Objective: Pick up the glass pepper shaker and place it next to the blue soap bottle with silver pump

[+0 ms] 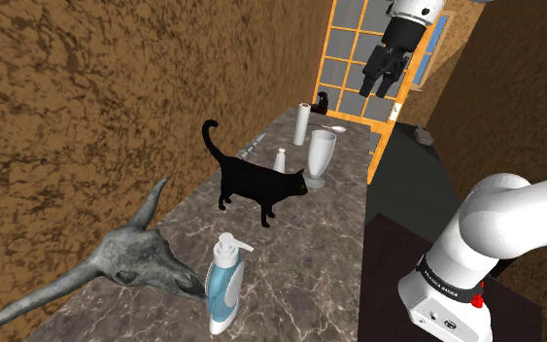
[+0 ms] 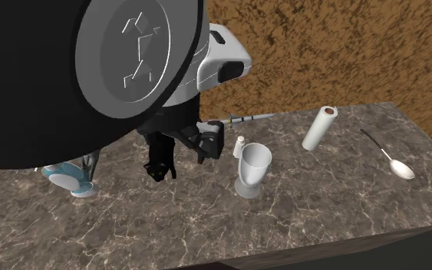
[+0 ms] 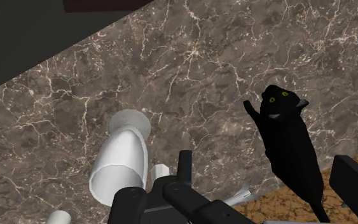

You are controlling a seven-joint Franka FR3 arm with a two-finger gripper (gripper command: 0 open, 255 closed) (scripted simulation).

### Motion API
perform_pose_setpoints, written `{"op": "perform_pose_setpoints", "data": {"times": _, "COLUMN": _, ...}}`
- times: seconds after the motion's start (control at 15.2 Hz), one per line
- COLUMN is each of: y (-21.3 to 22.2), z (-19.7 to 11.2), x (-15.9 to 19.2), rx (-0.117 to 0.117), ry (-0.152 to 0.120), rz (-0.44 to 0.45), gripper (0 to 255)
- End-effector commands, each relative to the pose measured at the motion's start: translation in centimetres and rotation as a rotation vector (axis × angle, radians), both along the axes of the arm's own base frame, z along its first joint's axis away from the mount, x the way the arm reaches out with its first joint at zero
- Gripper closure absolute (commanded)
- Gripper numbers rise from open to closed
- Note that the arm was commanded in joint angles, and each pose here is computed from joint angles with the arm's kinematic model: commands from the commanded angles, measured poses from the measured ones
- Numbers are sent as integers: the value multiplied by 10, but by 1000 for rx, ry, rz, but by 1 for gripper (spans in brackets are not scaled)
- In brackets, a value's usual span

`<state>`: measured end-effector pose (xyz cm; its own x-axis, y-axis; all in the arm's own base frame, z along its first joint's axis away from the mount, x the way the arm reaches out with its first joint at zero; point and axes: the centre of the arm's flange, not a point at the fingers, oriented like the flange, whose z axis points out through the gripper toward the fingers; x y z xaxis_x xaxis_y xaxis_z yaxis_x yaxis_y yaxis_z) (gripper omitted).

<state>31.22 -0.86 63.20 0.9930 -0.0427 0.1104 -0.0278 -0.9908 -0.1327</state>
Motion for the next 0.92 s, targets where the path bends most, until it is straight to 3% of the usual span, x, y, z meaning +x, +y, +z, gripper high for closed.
{"op": "perform_pose_setpoints", "data": {"times": 0.0, "y": 0, "z": 0, "x": 0, "rx": 0, "ry": 0, "rz": 0, "gripper": 0}}
{"op": "perform_pose_setpoints", "data": {"times": 0.86, "y": -10, "z": -117, "x": 121, "rx": -83, "ry": -15, "rz": 17, "gripper": 0}}
